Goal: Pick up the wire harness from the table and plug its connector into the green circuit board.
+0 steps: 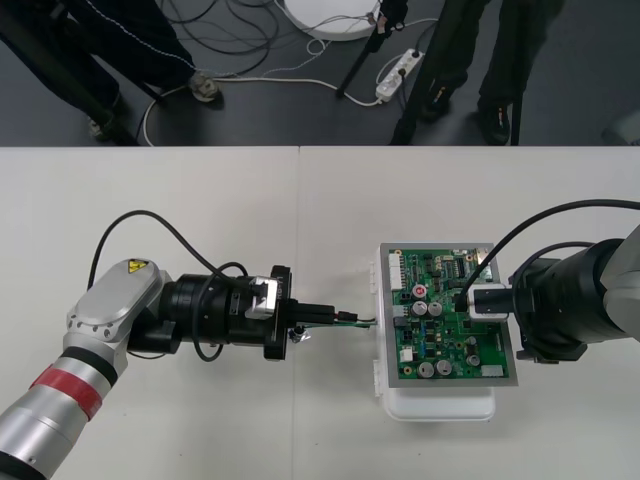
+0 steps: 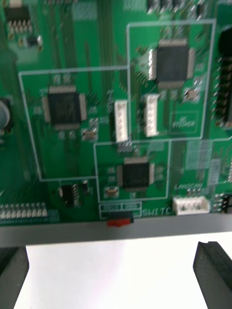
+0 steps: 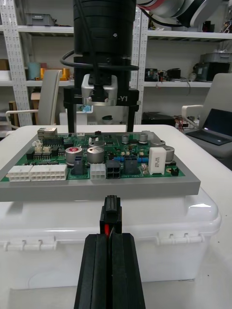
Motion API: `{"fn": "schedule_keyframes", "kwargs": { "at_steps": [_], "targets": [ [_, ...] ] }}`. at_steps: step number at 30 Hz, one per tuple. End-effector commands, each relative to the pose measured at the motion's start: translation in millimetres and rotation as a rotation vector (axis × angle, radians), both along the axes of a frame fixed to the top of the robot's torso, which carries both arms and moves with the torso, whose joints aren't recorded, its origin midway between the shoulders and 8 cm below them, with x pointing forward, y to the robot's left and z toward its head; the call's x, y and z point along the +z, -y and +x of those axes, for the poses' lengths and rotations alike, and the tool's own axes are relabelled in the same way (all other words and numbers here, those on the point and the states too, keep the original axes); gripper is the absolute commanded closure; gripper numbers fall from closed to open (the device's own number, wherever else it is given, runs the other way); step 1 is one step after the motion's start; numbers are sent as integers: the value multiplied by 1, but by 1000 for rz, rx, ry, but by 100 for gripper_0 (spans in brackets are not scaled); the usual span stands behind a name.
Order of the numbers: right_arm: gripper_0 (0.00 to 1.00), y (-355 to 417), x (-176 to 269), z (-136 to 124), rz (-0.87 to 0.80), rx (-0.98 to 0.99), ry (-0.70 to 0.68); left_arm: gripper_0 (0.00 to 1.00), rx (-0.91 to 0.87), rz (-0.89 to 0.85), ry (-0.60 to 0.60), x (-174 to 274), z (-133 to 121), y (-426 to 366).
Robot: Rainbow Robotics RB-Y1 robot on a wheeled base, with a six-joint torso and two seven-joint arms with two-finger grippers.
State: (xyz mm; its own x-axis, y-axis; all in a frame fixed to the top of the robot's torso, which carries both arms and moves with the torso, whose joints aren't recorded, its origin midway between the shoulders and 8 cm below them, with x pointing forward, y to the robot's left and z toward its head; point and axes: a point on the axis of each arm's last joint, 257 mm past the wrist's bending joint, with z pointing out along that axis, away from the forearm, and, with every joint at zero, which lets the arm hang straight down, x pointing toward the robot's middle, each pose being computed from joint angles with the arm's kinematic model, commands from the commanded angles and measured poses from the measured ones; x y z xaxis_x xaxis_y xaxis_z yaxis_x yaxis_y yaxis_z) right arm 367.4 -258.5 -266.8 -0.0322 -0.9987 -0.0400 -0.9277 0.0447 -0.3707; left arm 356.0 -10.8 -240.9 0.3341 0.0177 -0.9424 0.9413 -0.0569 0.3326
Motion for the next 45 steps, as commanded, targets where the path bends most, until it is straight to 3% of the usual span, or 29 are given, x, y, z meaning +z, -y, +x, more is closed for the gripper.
{"fn": "schedule_keyframes", "kwargs": {
  "at_steps": [1, 24, 45],
  "targets": [
    [0, -13, 6, 14, 37, -5, 35, 100, -40, -28, -1, 19, -1, 23],
    [0, -23, 0, 13, 47, 14, 33, 100, 9, -23, -24, 13, 7, 44],
    [0, -26, -11, 5, 18, 56, 18, 100, 12, -34, -58, 7, -1, 53]
  ]
}}
